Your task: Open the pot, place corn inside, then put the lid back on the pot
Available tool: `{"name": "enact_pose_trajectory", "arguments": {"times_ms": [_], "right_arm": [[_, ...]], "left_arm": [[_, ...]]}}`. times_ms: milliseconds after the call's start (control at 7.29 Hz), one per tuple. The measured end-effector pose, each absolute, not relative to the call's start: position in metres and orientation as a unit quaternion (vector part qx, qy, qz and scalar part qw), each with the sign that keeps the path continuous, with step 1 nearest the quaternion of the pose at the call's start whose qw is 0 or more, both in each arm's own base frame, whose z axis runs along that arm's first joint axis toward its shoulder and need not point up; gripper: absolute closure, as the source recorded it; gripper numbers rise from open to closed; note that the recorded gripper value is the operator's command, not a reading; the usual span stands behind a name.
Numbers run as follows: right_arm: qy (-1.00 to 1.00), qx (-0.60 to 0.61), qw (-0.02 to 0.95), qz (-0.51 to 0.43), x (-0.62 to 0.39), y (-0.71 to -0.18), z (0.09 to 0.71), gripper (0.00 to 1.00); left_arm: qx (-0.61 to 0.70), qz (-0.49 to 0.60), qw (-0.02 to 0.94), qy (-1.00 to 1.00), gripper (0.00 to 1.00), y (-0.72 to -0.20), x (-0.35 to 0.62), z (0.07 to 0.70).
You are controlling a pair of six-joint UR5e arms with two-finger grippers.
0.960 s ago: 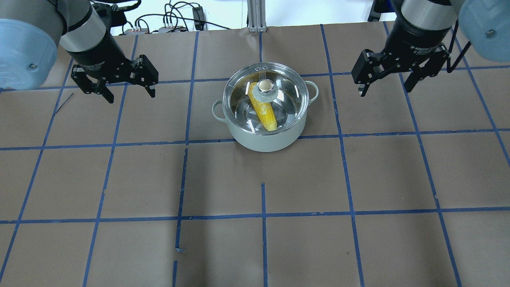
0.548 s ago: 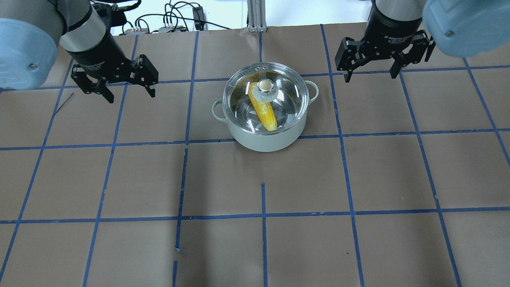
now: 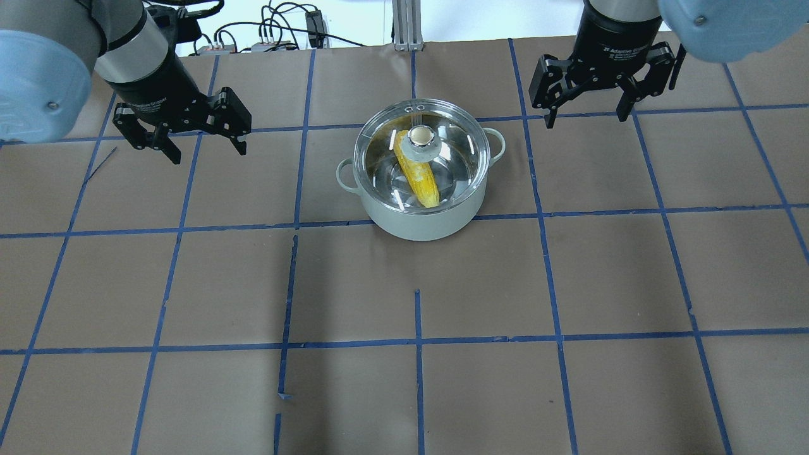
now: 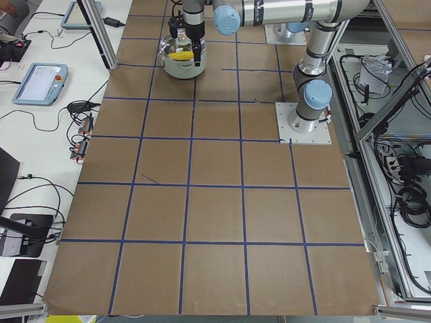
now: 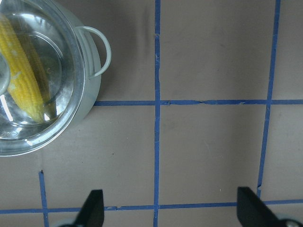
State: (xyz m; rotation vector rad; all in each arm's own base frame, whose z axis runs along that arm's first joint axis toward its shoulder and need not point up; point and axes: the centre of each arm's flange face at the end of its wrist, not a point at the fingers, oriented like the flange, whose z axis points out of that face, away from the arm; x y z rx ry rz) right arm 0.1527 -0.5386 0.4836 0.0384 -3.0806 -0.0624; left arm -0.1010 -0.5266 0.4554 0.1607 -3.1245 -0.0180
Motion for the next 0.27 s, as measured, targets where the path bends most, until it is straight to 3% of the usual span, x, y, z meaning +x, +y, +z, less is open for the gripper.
{"name": "enact_pose_trajectory", "arguments": {"times_ms": [274], "right_arm": [[-0.999,0.021,0.028,-0.025,0.1527,-0.5349,0.4819,0.01]], "left_arm": [[0.051,-0.006,0.007,-0.999,0.0,-0.5266,-0.101,0.4554]]}}
